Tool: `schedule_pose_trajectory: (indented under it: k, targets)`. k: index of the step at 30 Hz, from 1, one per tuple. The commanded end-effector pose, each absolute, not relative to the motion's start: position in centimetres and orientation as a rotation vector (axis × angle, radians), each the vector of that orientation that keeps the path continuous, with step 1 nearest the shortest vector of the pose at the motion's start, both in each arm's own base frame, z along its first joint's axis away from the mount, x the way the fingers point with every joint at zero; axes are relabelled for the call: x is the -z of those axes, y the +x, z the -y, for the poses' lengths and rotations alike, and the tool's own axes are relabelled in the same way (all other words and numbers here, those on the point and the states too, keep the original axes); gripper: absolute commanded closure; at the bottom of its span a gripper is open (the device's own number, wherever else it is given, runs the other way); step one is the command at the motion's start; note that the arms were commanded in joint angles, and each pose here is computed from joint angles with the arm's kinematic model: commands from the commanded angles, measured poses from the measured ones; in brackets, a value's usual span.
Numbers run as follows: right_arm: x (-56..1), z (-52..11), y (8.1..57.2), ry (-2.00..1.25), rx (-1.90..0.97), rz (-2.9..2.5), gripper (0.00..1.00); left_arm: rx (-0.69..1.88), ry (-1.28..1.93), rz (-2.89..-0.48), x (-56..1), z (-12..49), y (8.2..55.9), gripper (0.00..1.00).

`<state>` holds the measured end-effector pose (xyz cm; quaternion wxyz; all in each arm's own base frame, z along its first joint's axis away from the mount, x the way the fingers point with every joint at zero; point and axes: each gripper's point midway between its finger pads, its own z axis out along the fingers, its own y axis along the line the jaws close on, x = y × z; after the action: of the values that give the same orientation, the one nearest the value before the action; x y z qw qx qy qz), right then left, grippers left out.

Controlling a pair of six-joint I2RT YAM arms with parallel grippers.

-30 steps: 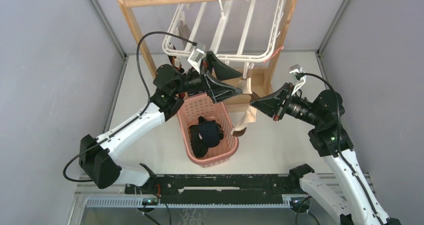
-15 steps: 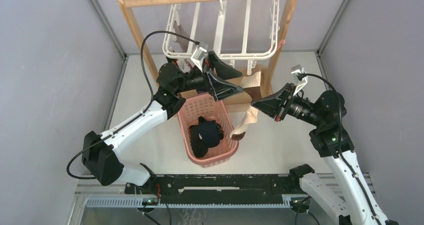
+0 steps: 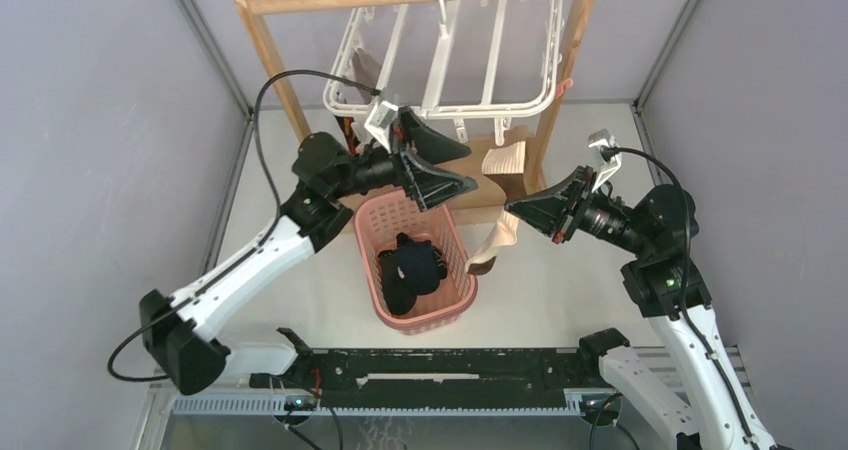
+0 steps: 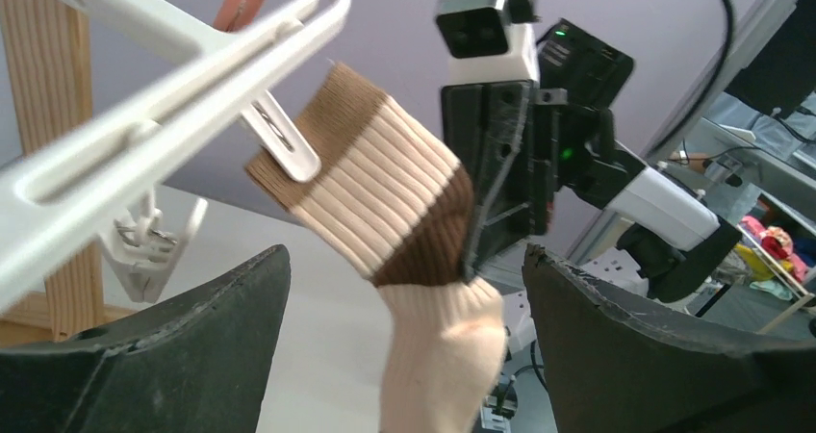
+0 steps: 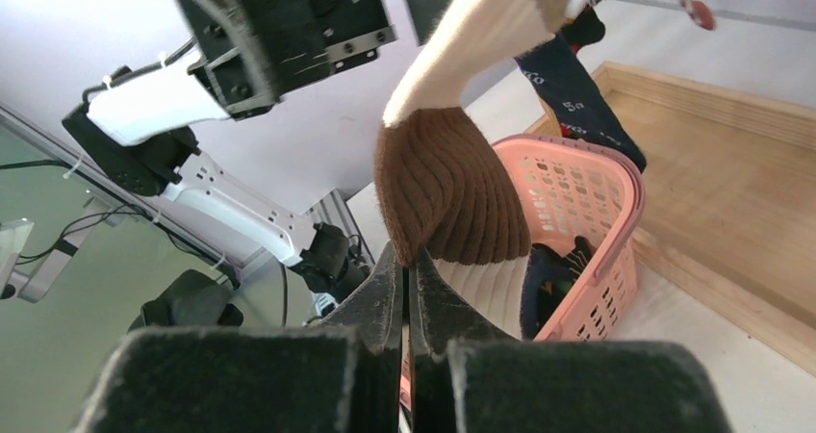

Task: Remove the socks clipped to the hanger
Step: Remove the sock from the hanger.

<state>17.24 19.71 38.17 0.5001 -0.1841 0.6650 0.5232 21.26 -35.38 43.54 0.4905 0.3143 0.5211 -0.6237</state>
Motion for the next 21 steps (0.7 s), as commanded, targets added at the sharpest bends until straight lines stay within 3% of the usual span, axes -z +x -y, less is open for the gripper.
schedule_pose_trajectory:
  k: [1,21]
  targets:
    - [-40.4,-19.7,17.3,-0.440,-1.285,-1.519,1.00,1.428,0.776,-1.229,-44.4,33.2,18.6,0.06]
    - [-42.7,-23.8,17.2,-0.414,-1.583,-1.402,1.00,1.377,0.766,-1.380,-37.0,33.4,15.7,0.05]
